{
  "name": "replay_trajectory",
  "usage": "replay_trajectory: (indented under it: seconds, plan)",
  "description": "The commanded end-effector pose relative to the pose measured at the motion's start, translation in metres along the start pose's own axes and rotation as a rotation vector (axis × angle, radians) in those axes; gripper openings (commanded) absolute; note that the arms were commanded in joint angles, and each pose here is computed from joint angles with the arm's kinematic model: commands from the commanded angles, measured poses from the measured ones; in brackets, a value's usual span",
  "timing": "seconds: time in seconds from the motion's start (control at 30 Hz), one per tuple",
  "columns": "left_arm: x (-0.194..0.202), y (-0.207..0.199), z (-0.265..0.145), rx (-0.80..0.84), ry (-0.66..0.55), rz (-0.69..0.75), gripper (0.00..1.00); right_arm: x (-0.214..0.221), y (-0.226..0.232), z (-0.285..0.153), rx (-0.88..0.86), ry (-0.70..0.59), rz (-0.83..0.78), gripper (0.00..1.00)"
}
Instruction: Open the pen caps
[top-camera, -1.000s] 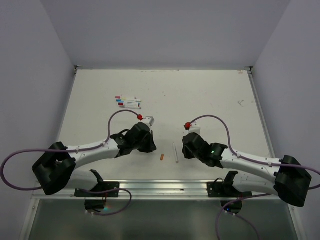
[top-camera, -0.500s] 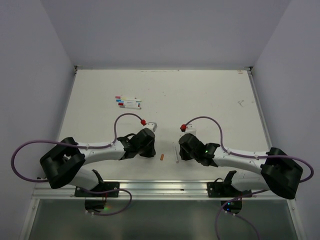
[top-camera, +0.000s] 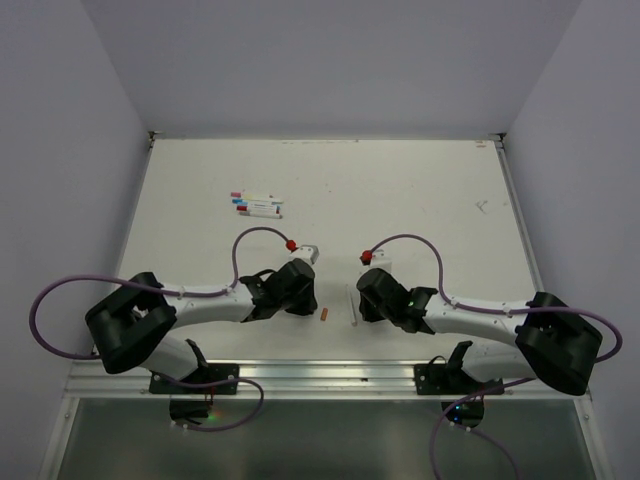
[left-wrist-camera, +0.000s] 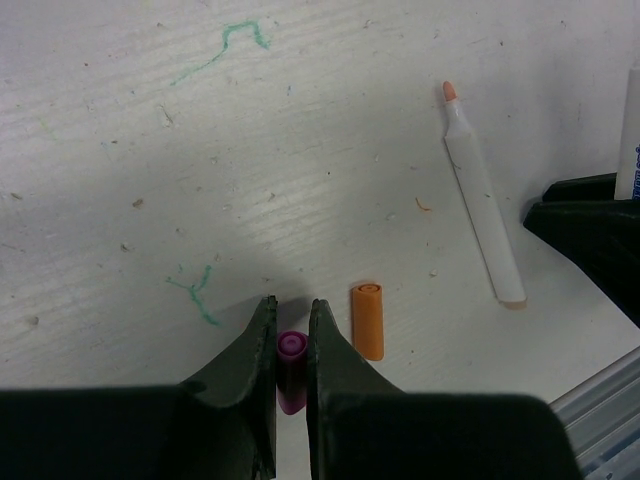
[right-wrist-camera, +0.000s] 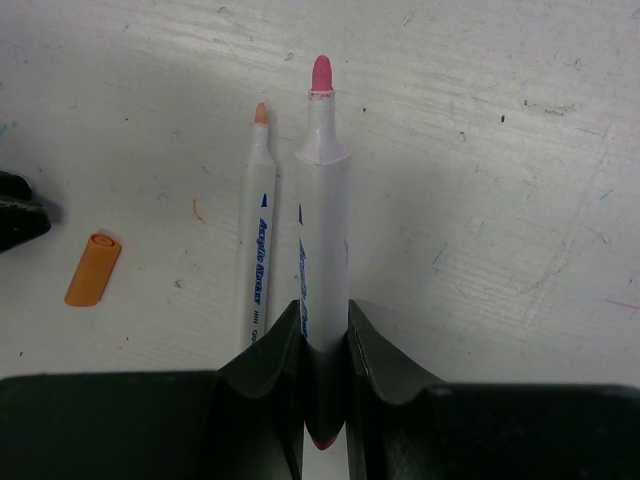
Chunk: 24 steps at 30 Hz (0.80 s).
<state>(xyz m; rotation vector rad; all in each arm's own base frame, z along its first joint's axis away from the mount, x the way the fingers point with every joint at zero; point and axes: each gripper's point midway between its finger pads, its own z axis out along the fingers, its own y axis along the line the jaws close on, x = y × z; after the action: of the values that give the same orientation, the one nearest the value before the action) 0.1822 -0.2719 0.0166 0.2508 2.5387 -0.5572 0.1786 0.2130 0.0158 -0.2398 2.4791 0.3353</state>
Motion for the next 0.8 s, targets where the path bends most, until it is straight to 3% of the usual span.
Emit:
replay_trajectory:
  seconds: [0.0,0.2,0.43,0.77]
  plan:
    - [0.014,0.015,0.006,-0.065,0.032,0.003,0.1,-0.004,0.0,0.0,-0.008,-0.017,0.02,0.13]
    - [0.021,0.019,0.007,-0.079,0.044,0.006,0.14,-0.005,0.003,-0.001,-0.02,-0.016,0.022,0.21]
    - [0.026,0.026,0.008,-0.112,0.035,-0.005,0.31,-0.004,0.004,-0.001,-0.029,-0.015,0.025,0.24]
    - [0.032,0.033,0.007,-0.13,0.039,-0.019,0.33,-0.006,0.004,-0.004,-0.034,-0.025,0.035,0.27]
